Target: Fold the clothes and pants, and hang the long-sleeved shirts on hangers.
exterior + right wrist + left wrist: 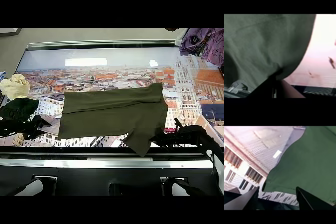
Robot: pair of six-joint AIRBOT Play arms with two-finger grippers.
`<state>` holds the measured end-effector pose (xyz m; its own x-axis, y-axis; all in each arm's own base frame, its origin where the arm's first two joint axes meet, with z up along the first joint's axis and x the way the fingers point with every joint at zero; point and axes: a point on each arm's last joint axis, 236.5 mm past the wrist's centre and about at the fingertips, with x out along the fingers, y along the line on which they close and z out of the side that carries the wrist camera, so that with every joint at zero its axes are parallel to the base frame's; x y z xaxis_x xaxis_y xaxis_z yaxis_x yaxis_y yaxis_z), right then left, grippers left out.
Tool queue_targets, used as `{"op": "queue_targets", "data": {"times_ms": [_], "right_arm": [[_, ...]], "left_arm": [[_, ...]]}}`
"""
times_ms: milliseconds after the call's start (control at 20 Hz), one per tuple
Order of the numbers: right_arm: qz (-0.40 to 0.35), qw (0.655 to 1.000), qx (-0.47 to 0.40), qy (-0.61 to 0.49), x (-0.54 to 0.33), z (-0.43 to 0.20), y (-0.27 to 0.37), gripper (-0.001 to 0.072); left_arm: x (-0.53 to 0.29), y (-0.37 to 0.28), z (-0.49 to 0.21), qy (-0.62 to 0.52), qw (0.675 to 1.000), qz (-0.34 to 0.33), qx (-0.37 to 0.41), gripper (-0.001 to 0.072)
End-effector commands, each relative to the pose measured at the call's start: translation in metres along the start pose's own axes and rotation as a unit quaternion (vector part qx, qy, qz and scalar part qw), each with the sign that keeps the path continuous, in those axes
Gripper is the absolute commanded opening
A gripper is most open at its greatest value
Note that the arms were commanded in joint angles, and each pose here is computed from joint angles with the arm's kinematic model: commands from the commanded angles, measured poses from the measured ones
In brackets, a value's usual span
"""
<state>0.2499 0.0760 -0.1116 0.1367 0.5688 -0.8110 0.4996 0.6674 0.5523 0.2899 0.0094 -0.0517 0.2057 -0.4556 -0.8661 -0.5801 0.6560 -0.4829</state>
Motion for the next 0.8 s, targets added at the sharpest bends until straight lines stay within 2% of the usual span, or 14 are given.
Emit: {"op": "queue_targets", "data": {"times_ms": [0,200,550,600,650,700,750], "right_arm": [[-0.005,1.000,-0.005,-0.006,0.001,0.003,0.003,0.0028],[-0.003,1.000,-0.014,0.001,0.000,0.000,0.005,0.0028],[0.000,1.000,-0.022,0.006,-0.002,-0.001,0.009,0.0027],[0.001,1.000,-0.024,0.008,-0.003,-0.001,0.010,0.0027],[0.003,1.000,-0.027,0.009,-0.005,0.000,0.013,0.0027],[0.006,0.999,-0.037,0.005,-0.010,0.002,0.018,0.0026],[0.004,0.999,-0.050,-0.006,-0.017,0.006,0.023,0.0026]], "left_arm": [[0.016,0.011,-0.012,0.031,0.999,0.004,0.015,0.0533],[0.038,0.015,-0.023,0.062,0.998,-0.008,0.015,0.0533],[0.070,0.010,-0.044,0.115,0.993,0.011,0.037,0.0531],[0.074,0.011,-0.045,0.119,0.992,0.014,0.033,0.0497],[0.076,0.011,-0.044,0.118,0.992,0.015,0.032,0.0283],[0.075,0.011,-0.042,0.114,0.993,0.014,0.034,0.0007],[0.072,0.008,-0.039,0.110,0.993,0.012,0.044,0.0016]]}}
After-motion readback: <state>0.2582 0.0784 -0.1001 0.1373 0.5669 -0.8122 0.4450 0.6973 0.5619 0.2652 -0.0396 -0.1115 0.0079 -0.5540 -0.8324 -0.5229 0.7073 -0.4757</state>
